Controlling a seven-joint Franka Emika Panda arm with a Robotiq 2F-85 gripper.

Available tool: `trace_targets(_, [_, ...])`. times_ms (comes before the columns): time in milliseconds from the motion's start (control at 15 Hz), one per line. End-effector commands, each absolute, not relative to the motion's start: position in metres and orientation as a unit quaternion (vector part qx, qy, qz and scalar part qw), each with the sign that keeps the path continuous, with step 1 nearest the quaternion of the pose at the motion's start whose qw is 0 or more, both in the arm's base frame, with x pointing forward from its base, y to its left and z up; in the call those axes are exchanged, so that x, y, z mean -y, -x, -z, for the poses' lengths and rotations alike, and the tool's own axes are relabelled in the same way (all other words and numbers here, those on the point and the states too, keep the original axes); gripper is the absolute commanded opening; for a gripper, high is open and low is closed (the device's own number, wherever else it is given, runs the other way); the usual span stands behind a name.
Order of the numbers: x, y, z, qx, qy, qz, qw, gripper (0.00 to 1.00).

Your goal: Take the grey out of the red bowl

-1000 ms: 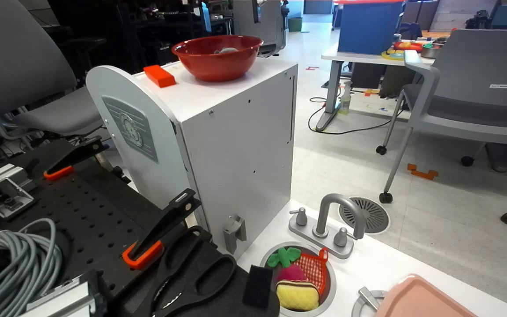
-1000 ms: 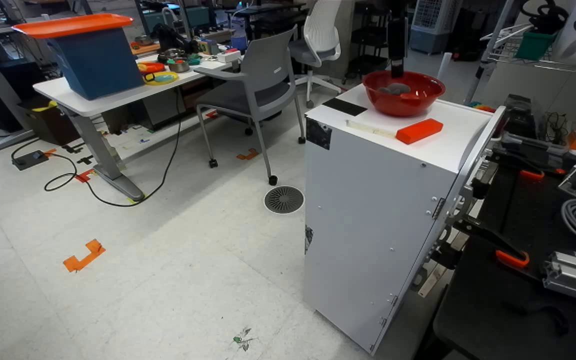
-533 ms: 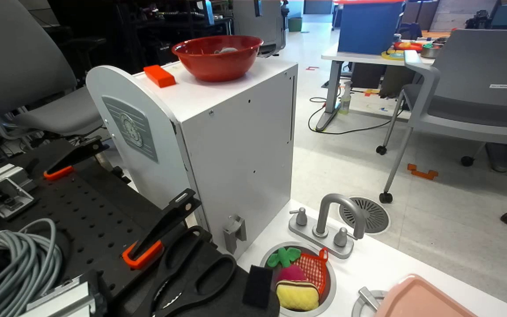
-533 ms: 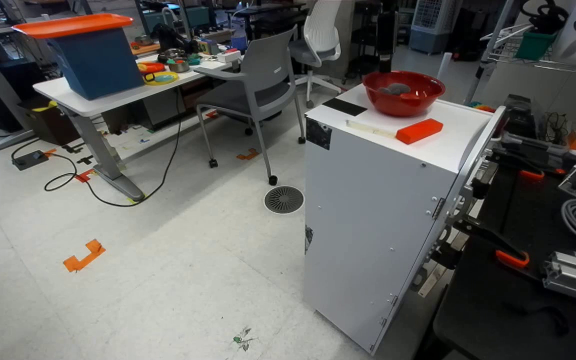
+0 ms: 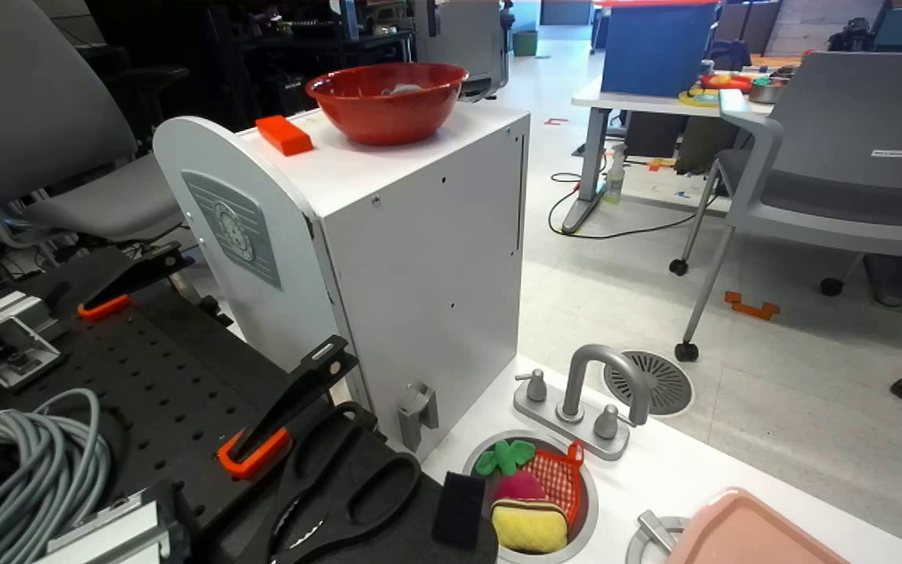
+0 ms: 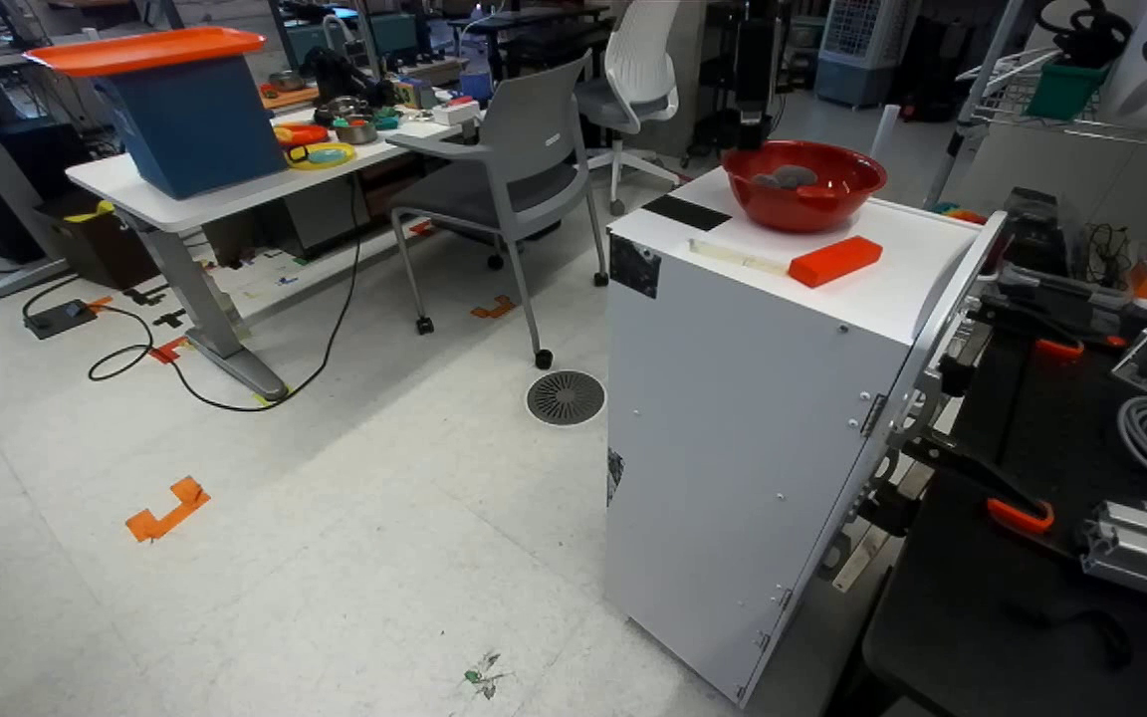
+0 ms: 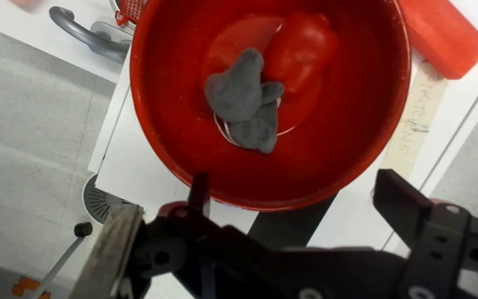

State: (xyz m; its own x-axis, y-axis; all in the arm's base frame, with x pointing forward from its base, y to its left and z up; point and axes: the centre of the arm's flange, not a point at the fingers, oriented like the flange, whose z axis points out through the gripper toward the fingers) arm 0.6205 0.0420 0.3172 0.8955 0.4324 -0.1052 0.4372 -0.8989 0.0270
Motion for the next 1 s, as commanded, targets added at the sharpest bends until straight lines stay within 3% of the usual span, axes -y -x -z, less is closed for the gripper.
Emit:
trace_targets(0, [-0.037,-0.607,-0.317,-0.227,-0.971,0.067,0.018,1.0])
trace_targets(933, [-0.011,-0.586,-0.303,-0.197,-0.973,0.123,0.015,1.0])
